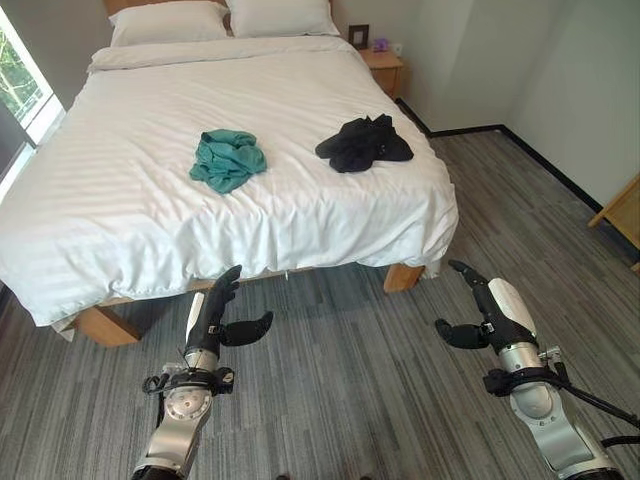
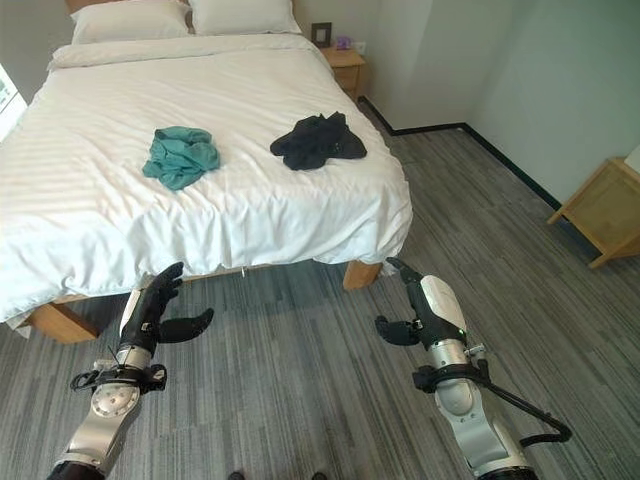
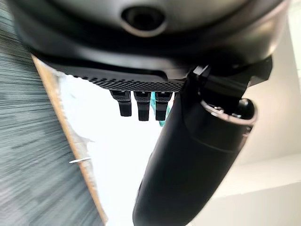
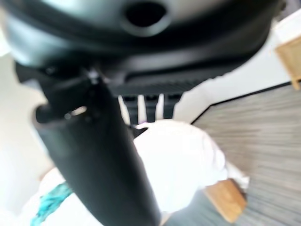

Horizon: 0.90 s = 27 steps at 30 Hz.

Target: Pick up bed clothes into laundry basket.

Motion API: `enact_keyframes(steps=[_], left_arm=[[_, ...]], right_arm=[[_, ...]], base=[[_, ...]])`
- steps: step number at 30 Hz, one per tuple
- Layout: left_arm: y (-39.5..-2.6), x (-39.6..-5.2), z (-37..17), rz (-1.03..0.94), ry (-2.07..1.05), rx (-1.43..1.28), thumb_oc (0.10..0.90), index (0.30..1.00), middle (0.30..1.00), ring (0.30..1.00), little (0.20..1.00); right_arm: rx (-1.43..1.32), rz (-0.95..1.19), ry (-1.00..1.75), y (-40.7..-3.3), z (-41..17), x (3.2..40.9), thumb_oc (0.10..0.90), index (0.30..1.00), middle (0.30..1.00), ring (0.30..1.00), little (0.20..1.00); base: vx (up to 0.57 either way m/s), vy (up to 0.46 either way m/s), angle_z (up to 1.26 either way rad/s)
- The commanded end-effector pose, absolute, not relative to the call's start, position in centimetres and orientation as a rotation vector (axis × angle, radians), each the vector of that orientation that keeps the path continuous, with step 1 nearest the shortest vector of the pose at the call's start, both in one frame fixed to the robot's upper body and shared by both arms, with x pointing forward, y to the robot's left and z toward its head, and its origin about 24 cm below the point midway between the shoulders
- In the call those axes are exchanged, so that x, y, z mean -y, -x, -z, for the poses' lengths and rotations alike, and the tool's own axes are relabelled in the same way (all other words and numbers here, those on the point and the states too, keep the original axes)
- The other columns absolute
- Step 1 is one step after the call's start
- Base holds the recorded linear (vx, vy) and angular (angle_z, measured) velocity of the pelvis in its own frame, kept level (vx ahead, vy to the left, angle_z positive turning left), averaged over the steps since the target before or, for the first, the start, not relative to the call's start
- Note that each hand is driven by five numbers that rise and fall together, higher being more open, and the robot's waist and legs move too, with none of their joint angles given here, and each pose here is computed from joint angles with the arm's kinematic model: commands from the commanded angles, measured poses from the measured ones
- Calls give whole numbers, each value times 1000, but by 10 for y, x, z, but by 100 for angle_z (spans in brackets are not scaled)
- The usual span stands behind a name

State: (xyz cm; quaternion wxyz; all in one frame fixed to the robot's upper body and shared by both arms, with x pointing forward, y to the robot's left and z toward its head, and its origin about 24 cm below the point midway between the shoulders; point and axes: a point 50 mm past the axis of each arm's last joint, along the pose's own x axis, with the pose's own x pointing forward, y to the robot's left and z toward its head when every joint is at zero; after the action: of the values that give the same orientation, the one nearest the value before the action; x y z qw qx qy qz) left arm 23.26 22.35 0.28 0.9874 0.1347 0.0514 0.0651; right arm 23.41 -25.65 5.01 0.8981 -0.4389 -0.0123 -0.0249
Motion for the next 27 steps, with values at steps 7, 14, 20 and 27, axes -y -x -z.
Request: enact_keyframes(steps=[7,14,20,27], left_arm=[[-248,-237,-61,-209,-336,163,800,900,900,900,900],[-242,-237,-52,-186,-353,122,800,900,900,900,900],[-238,-228,-44,-174,-287,99,800,900,900,900,900],[-235,-225,-35,-147,-317,50,800,900,900,900,900]], right_arm=[[310,127,828,-250,-103,243,800,900,900,900,900],[254,132,811,-236,-94,254,800,900,900,900,900],[225,138,825,-235,-95,264,800,900,900,900,900],[201,152,851,-237,-94,272,800,900,900,900,900]], base=[[23,4,-27],[286,-247,31],[236,-169,-1],[427,149,-37]])
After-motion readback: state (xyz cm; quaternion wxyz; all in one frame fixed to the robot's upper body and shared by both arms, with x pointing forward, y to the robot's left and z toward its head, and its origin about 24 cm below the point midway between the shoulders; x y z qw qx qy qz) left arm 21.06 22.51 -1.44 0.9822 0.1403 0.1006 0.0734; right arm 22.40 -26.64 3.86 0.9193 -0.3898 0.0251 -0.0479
